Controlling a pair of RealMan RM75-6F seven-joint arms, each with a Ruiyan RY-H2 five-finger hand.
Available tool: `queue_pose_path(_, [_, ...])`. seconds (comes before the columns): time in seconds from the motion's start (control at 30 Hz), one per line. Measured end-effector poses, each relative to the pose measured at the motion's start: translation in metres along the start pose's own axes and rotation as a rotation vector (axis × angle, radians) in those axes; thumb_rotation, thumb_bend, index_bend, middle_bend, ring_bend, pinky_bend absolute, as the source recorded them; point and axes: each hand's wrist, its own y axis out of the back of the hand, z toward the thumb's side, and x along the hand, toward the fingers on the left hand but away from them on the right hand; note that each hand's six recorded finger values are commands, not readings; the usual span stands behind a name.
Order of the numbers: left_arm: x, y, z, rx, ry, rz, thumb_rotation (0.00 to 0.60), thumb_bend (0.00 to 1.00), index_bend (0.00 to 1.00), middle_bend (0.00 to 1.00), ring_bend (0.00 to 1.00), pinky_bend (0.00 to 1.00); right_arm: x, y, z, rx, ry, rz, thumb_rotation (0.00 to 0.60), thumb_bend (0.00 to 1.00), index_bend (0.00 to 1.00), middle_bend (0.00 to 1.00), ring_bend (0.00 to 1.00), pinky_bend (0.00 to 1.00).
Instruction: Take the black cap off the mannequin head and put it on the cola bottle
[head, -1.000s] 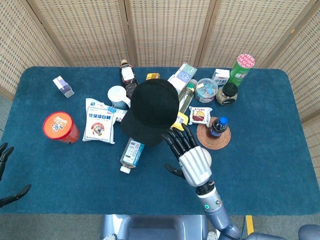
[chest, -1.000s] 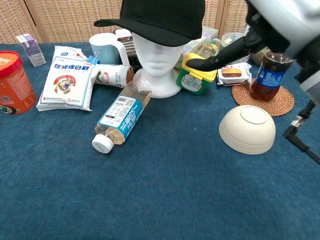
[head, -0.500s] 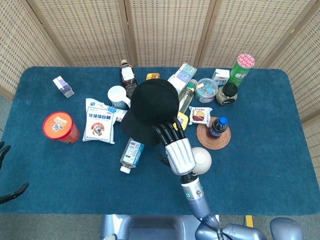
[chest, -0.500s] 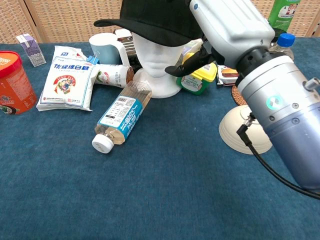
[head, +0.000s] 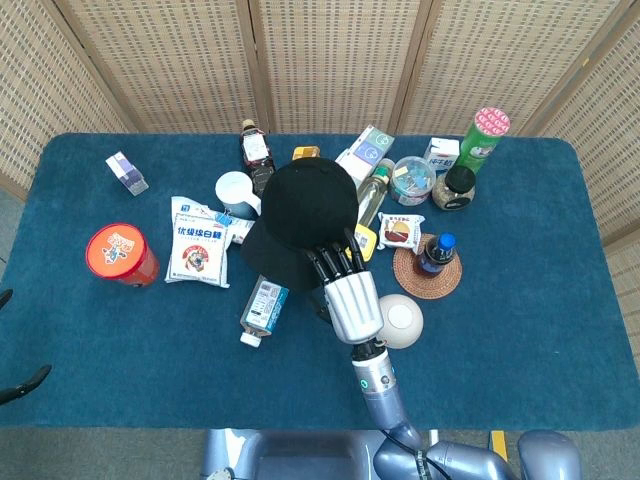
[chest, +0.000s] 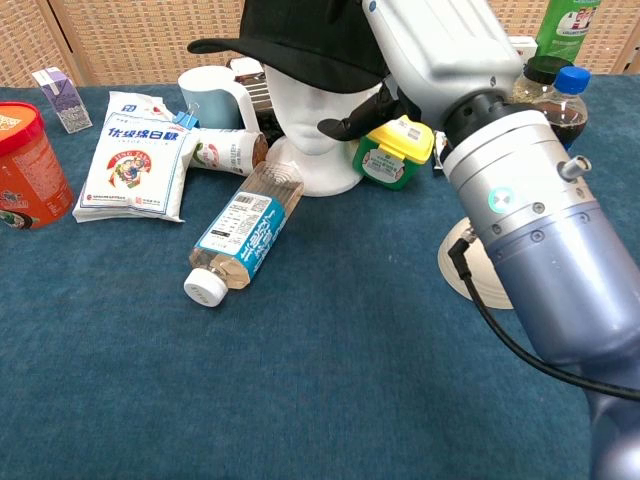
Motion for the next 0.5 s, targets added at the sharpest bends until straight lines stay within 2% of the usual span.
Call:
queue_pose_path(0.17, [0.0002, -0.0022, -0.0017, 0.012, -0.001, -0.012, 0.600, 0.16, 0.00, 0.00, 0.00, 0.00, -0.0074, 0.0010, -0.0051, 0.009, -0.027, -0.040, 0.600, 0.19, 0.26, 0.35, 0.33, 0.31])
queue_pose_path(0.5, [0.0007, -0.0021, -0.0019, 0.014, 0.001, -0.009, 0.600, 0.16, 0.00, 0.00, 0.00, 0.00, -0.0095, 0.0049, -0.0065, 0.030, -0.006, -0.093, 0.600, 0.29, 0.33, 0.44, 0.49, 0.49])
